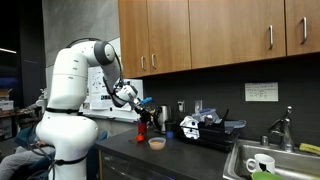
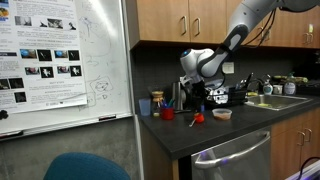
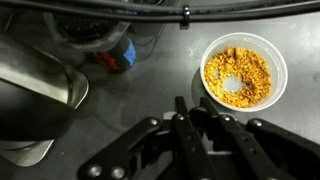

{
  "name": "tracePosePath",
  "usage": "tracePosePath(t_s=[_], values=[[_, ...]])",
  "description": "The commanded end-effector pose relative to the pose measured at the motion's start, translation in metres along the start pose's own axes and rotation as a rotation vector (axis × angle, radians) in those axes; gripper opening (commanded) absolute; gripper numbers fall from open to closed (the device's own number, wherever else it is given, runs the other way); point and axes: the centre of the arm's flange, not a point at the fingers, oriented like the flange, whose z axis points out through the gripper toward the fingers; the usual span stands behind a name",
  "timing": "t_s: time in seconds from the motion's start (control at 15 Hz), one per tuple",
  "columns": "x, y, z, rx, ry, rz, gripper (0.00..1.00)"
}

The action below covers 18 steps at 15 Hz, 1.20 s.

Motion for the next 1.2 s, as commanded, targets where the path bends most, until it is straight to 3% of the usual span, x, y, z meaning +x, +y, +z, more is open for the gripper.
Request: tracePosePath(t_s=[0.0,1.13], values=[[-0.004,-0.007,-0.001,-0.023,-0.024,0.021,0.05],[-0.003,-0.018,0.000,-0.080,-0.045,0.055,0.05]])
